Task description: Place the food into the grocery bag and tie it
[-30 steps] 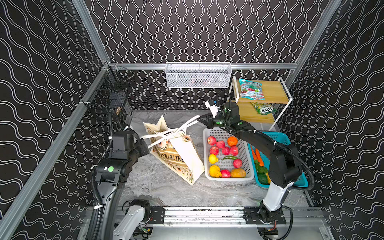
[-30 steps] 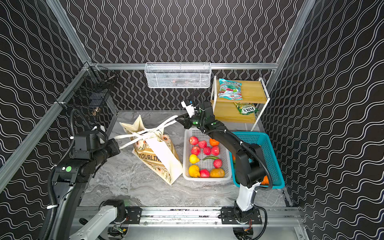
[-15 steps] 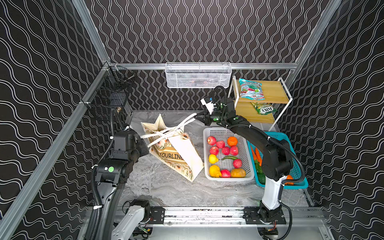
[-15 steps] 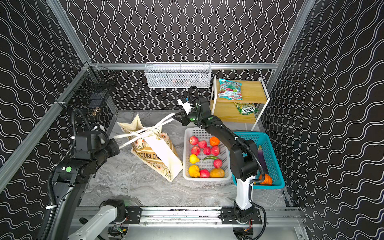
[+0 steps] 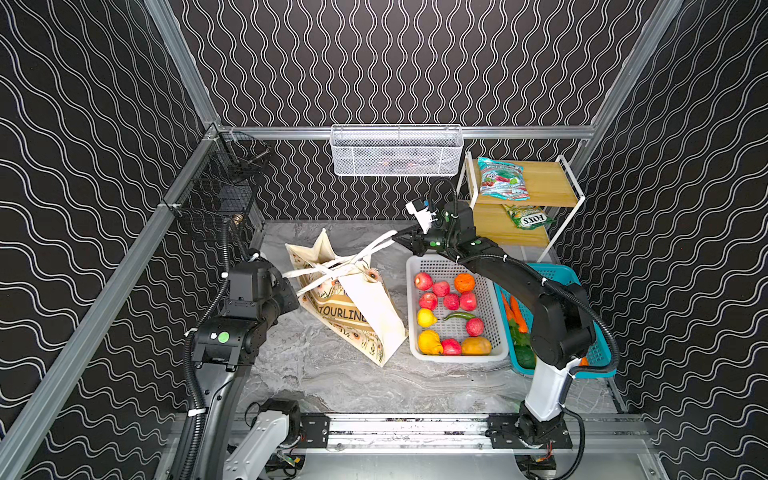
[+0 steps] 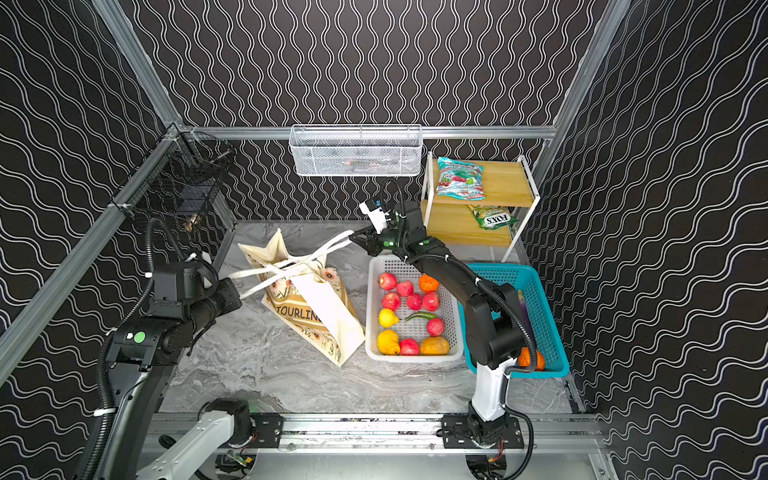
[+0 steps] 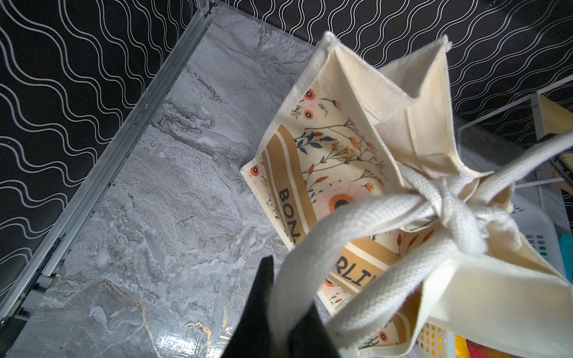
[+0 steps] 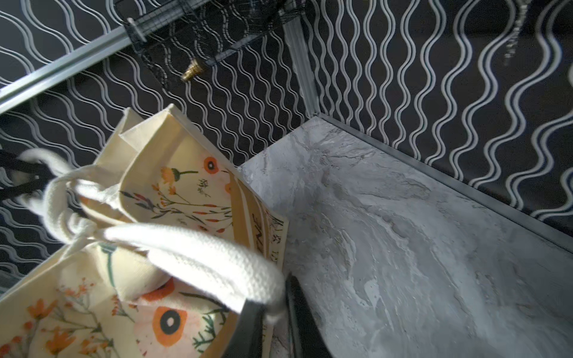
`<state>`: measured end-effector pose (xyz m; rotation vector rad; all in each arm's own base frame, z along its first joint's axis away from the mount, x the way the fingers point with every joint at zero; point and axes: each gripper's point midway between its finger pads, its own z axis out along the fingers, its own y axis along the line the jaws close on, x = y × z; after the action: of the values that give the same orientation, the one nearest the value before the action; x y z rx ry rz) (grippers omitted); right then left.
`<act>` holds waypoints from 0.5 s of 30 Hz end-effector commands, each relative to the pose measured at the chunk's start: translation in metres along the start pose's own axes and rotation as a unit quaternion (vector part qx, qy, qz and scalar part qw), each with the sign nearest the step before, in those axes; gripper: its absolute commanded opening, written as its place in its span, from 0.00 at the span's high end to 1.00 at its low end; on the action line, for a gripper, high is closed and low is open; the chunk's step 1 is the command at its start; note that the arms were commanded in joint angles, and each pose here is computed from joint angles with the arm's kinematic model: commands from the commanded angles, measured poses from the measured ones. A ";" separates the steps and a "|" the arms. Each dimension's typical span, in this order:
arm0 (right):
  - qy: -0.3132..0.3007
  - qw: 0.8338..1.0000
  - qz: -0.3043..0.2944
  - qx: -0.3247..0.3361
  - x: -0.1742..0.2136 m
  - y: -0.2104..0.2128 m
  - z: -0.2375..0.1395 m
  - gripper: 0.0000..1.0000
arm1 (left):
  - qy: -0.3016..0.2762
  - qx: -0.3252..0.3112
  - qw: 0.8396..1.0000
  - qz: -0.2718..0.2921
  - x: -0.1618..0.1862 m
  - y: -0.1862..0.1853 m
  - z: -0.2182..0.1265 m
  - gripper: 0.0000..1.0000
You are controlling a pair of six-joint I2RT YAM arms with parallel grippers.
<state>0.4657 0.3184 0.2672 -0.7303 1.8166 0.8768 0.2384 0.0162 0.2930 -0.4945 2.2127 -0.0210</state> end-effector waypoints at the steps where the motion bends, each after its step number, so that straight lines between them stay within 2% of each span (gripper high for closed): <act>1: -0.043 0.975 -0.008 0.217 -0.019 -0.082 -0.030 0.80 | 0.029 -0.149 0.988 0.030 0.021 0.059 -0.011 0.95; 4: -0.048 0.976 -0.010 0.213 -0.020 -0.075 -0.031 0.73 | 0.031 -0.134 0.990 0.026 0.021 0.053 -0.008 0.90; 9: -0.053 0.977 -0.013 0.208 -0.023 -0.068 -0.035 0.70 | 0.028 -0.118 0.992 0.025 0.019 0.048 -0.009 0.73; 15: -0.062 0.977 -0.022 0.202 -0.033 -0.054 -0.043 0.66 | 0.024 -0.092 0.995 0.021 0.016 0.038 -0.009 0.61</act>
<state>0.5005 0.2571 0.2790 -0.4432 1.8372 0.5042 0.2090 0.0469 0.2759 -0.5779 2.2859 0.2119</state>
